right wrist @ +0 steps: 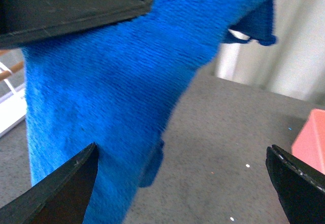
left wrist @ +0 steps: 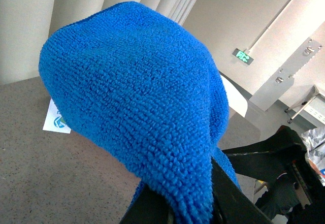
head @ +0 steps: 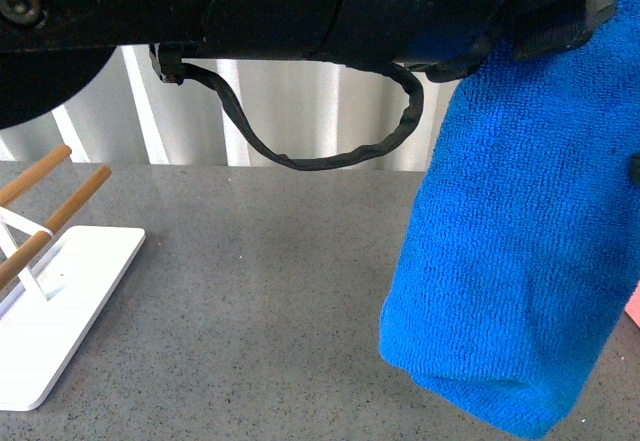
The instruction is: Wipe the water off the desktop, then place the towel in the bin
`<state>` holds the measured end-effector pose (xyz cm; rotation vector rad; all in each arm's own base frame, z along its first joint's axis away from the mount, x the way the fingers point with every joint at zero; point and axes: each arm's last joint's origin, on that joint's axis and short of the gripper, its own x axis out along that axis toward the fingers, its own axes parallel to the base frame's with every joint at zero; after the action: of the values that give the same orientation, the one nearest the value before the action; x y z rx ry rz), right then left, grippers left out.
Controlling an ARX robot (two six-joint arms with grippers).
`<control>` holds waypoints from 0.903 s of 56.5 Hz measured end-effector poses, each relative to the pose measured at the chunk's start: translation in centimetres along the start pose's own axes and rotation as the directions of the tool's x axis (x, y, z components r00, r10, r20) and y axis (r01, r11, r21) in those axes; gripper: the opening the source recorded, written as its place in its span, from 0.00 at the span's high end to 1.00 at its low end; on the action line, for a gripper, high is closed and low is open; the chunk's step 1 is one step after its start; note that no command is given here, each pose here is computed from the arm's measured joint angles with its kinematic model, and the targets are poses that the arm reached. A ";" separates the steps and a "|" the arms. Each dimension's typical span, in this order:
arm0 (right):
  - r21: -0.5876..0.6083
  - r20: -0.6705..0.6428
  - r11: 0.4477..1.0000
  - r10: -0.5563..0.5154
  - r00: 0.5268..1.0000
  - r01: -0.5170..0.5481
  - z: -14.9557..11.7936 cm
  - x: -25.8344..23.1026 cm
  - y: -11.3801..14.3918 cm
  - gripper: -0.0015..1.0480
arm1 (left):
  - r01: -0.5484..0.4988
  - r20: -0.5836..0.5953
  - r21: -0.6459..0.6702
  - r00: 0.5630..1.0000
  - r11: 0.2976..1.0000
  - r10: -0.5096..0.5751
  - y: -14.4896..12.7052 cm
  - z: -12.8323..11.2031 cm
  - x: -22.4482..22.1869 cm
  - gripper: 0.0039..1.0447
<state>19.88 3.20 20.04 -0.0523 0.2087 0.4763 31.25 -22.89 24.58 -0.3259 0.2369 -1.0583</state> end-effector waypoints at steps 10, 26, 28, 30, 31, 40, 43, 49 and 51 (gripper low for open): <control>0.003 0.035 0.996 0.089 0.995 -0.089 0.4 1.9 0.4 0.07 | 0.003 0.000 -0.009 1.000 1.000 -0.003 -0.1 0.0 0.0 0.95; 0.029 0.035 0.993 0.110 0.993 -0.111 0.7 4.3 0.3 0.12 | -0.001 0.002 -0.011 1.000 1.000 0.001 0.0 0.0 0.0 0.95; 0.031 0.035 0.993 0.114 0.993 -0.115 0.7 4.4 0.4 0.18 | -0.001 0.003 -0.012 1.000 1.000 0.001 0.1 0.0 0.0 0.95; 0.030 0.036 0.993 0.116 0.993 -0.117 0.7 4.4 0.5 0.21 | -0.001 0.004 -0.012 1.000 1.000 0.001 0.1 0.0 0.0 0.95; 0.029 0.037 0.993 0.117 0.992 -0.118 0.7 4.5 0.6 0.24 | -0.001 0.004 -0.012 1.000 1.000 0.001 0.1 0.0 -0.1 0.95; 0.024 0.047 0.992 0.124 0.991 -0.126 0.7 4.6 1.0 0.45 | -0.007 0.003 -0.015 1.000 1.000 0.007 0.2 -0.1 -0.1 0.95; 0.022 0.050 0.992 0.126 0.991 -0.127 0.8 4.7 1.1 0.51 | -0.009 0.004 -0.016 1.000 1.000 0.009 0.2 -0.1 -0.2 0.95; 0.020 0.055 0.992 0.122 0.991 -0.124 0.8 4.7 1.1 0.65 | -0.012 0.006 -0.016 1.000 1.000 0.012 0.3 0.0 -0.3 0.95; 0.020 0.055 0.992 0.122 0.991 -0.124 0.8 4.7 1.1 0.70 | -0.013 0.006 -0.016 1.000 1.000 0.014 0.4 0.0 -0.3 0.95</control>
<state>23.59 6.40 19.86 -0.0040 0.1651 0.5974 31.38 -22.42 24.48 -0.3412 0.2417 -1.0424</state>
